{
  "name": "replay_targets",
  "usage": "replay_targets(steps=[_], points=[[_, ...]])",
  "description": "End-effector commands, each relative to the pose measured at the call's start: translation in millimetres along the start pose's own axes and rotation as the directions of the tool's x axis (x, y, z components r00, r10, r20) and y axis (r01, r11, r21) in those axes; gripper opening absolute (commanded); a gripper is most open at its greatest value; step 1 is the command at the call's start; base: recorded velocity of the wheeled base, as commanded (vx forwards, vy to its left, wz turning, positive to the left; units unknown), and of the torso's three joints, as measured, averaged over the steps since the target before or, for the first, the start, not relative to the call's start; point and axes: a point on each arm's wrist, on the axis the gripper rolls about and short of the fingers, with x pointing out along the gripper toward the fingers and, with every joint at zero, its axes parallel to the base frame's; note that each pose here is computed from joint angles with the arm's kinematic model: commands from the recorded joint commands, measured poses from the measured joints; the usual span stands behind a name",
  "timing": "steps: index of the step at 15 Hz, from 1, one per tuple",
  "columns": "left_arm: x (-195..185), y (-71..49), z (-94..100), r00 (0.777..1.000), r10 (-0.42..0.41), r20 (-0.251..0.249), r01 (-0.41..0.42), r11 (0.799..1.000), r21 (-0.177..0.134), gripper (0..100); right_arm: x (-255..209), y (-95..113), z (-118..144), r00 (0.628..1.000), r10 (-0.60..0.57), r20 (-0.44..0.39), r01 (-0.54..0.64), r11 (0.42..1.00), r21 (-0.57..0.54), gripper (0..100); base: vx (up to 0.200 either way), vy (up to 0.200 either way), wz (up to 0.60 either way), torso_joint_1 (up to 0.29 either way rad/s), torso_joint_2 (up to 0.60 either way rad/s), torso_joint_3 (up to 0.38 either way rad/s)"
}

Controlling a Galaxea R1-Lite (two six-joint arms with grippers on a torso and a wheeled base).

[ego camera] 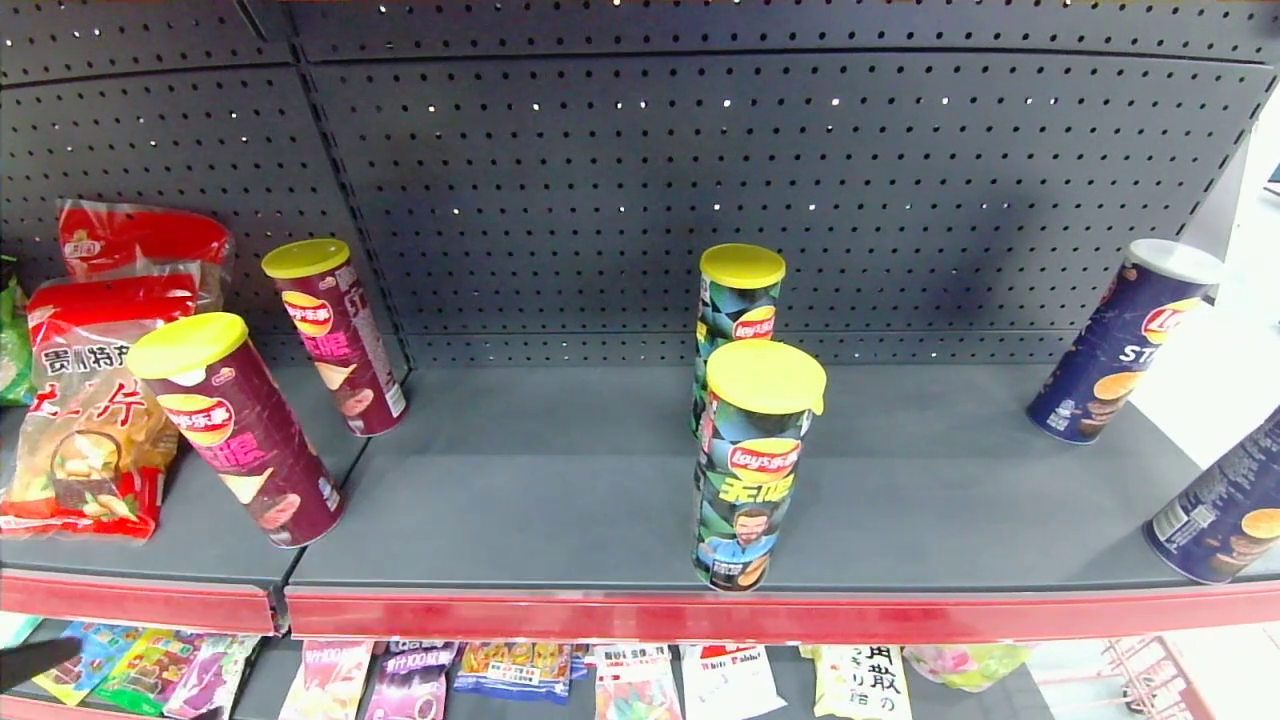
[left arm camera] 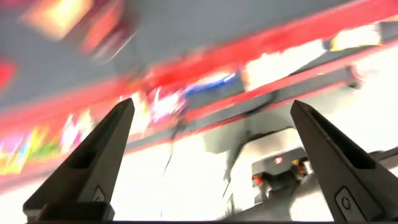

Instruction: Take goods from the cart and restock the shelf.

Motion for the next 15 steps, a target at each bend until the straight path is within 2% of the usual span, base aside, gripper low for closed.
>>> replay_targets(steps=[1,2,4,5,6,7,8,9,10,11,12,13,14,15], points=[[-62,8.1,-72.9,0.964,0.262,0.036,-0.250,0.947,-0.202,100,-11,2,-16,0.999,-0.036,0.025,0.036,0.999,-0.017,100,0.000,0.000,0.00,0.000,0.00,0.000],[-68,0.3,-93.9,0.945,0.327,-0.004,-0.318,0.915,-0.248,100,-11,2,-22,0.999,-0.037,-0.009,0.036,0.999,-0.038,100,0.000,0.000,0.00,0.000,0.00,0.000],[-61,-7.1,-110.7,0.925,0.381,0.004,-0.363,0.883,-0.298,100,-7,4,-21,0.998,0.021,0.051,-0.020,0.999,-0.035,100,0.000,0.000,0.00,0.000,0.00,0.000],[-44,-9.1,-126.0,0.909,0.404,0.096,-0.355,0.876,-0.327,100,5,5,-26,0.993,0.041,0.112,-0.038,0.999,-0.029,100,0.000,0.000,0.00,0.000,0.00,0.000],[-31,-9.3,-137.4,0.886,0.411,0.215,-0.330,0.885,-0.329,100,11,5,-27,0.984,0.040,0.176,-0.042,0.999,0.007,100,0.000,0.000,0.00,0.000,0.00,0.000],[-27,-8.1,-137.6,0.880,0.376,0.291,-0.285,0.907,-0.309,100,14,5,-27,0.976,0.036,0.214,-0.041,0.999,0.019,100,0.000,0.000,0.00,0.000,0.00,0.000],[-22,-9.0,-134.7,0.877,0.306,0.371,-0.206,0.936,-0.285,100,18,5,-30,0.967,0.001,0.253,0.004,1.000,-0.021,100,0.000,0.000,0.00,0.000,0.00,0.000],[-18,-9.3,-133.1,0.872,0.265,0.412,-0.162,0.950,-0.268,100,18,3,-28,0.959,-0.056,0.278,0.064,0.998,-0.019,100,0.000,0.000,0.00,0.000,0.00,0.000],[-9,-8.1,-128.6,0.830,0.240,0.503,-0.124,0.959,-0.253,100,18,2,-29,0.955,-0.131,0.267,0.134,0.991,0.010,100,0.000,0.000,0.00,0.000,0.00,0.000],[3,-6.6,-129.8,0.791,0.250,0.558,-0.127,0.960,-0.249,100,18,2,-29,0.955,-0.131,0.267,0.133,0.991,0.011,100,0.000,0.000,0.00,0.000,0.00,0.000],[9,-5.5,-128.8,0.742,0.267,0.615,-0.133,0.958,-0.255,100,18,2,-29,0.956,-0.106,0.273,0.108,0.994,0.006,100,0.000,0.000,0.00,0.000,0.00,0.000],[10,-5.1,-129.6,0.739,0.281,0.613,-0.139,0.953,-0.268,100,18,3,-28,0.957,-0.043,0.287,0.046,0.999,-0.004,100,0.000,0.000,0.00,0.000,0.00,0.000],[13,-5.2,-133.4,0.767,0.289,0.574,-0.148,0.949,-0.279,100,18,4,-28,0.957,0.008,0.291,-0.004,1.000,-0.014,100,0.000,0.000,0.00,0.000,0.00,0.000],[12,-5.1,-132.6,0.759,0.293,0.581,-0.153,0.948,-0.278,100,18,4,-29,0.958,0.027,0.285,-0.023,1.000,-0.018,100,0.000,0.000,0.00,0.000,0.00,0.000]])
